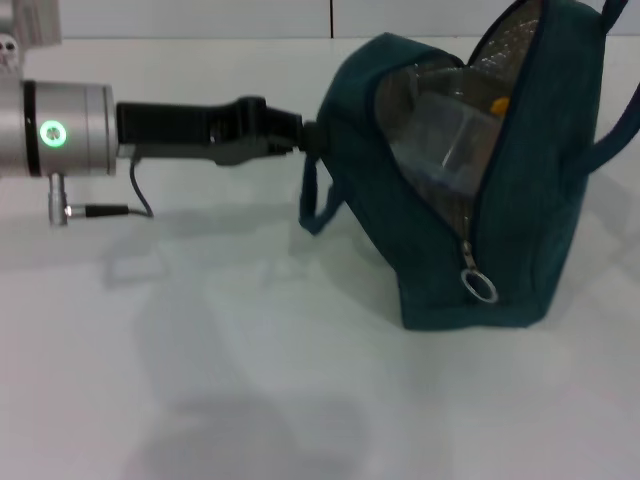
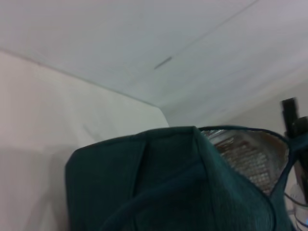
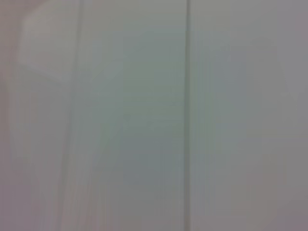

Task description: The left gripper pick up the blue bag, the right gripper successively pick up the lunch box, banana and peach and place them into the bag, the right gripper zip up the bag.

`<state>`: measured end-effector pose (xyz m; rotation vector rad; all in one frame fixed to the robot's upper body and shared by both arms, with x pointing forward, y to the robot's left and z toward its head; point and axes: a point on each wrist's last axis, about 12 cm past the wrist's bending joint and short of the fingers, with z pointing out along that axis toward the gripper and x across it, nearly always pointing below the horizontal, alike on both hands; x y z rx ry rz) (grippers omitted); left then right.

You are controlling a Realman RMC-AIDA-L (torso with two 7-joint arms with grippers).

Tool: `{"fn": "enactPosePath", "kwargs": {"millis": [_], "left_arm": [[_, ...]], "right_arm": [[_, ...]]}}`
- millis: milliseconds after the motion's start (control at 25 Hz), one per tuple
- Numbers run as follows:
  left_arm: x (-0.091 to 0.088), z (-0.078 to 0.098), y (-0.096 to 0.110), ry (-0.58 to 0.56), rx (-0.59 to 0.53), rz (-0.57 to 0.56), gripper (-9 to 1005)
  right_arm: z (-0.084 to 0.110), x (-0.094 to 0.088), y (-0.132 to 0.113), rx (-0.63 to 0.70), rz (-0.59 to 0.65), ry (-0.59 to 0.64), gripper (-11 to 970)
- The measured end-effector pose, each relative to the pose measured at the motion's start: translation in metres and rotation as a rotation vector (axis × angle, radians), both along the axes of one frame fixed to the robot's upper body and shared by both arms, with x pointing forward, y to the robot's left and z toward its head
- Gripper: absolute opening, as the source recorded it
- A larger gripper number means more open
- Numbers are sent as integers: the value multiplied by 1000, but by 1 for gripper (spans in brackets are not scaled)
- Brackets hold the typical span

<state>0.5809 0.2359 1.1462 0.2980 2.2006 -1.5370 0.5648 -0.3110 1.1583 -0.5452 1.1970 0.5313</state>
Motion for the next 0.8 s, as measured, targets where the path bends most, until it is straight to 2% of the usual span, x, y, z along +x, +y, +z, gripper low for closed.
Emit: {"fn": "enactPosePath", "kwargs": {"millis": [120, 280, 480, 800], "left_arm": [[-8, -9, -5, 21, -32, -38, 72], [-13, -15, -15, -14, -82, -74, 73], [-15, -20, -16, -64, -139, -68, 73], [-16, -20, -13, -101, -157, -52, 74]], "right_arm": [[2, -3, 8, -1, 85, 38, 587], [0, -6, 17, 2, 164, 61, 587], [-18, 5, 21, -34, 136, 224, 586], [-34, 2, 16, -37, 119, 331, 586]]}}
